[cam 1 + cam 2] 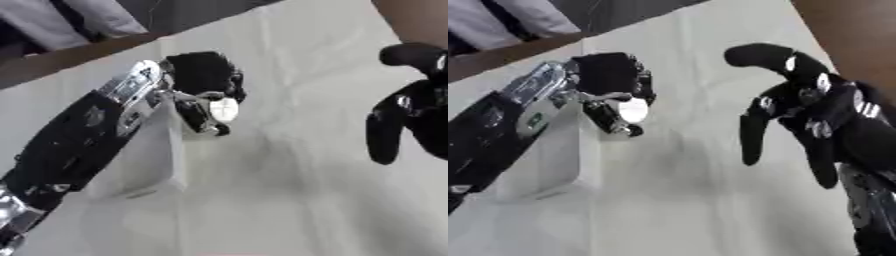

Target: Pick up objects on the table and place them in the box.

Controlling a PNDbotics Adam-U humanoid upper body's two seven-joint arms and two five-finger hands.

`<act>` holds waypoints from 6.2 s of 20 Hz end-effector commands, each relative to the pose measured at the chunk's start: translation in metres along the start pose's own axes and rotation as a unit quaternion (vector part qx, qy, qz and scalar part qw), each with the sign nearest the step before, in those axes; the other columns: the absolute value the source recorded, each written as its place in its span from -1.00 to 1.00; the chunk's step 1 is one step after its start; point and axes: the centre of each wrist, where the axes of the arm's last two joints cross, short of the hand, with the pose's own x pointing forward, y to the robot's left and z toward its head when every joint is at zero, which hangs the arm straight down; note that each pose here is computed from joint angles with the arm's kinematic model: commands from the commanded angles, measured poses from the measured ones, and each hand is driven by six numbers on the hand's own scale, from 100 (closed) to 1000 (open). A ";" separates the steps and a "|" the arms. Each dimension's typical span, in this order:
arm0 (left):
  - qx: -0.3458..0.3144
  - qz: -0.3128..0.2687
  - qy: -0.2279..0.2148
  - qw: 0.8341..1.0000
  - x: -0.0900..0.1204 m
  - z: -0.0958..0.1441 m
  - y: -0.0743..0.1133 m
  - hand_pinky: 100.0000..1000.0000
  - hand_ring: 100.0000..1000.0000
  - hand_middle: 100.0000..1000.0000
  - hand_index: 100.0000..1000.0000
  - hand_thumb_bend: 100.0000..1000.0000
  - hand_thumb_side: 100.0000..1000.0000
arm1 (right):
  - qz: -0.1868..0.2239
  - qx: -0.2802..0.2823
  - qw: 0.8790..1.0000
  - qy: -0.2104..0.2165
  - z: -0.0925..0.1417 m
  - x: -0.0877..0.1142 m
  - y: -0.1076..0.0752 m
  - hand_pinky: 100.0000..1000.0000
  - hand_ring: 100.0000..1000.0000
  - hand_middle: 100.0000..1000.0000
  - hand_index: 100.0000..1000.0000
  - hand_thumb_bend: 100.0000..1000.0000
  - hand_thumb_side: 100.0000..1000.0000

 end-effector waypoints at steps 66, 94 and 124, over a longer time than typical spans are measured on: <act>-0.024 0.073 0.068 0.995 0.020 0.112 -0.002 0.12 0.43 0.51 0.76 0.60 0.85 | 0.036 -0.007 0.999 -0.022 0.003 0.004 -0.005 -0.35 -0.14 0.88 -0.68 -1.00 0.76; 0.391 0.355 0.085 0.845 0.039 0.126 0.011 0.26 0.63 0.61 0.82 -1.00 0.94 | 0.037 -0.019 0.999 -0.020 0.008 0.004 -0.004 -0.35 -0.13 0.87 -0.67 -1.00 0.77; 0.553 0.646 0.041 0.525 0.074 0.123 -0.028 0.32 0.70 0.66 0.94 -0.60 1.00 | 0.065 -0.073 0.993 -0.074 -0.006 0.009 -0.015 -0.29 0.07 0.88 -0.44 -1.00 0.83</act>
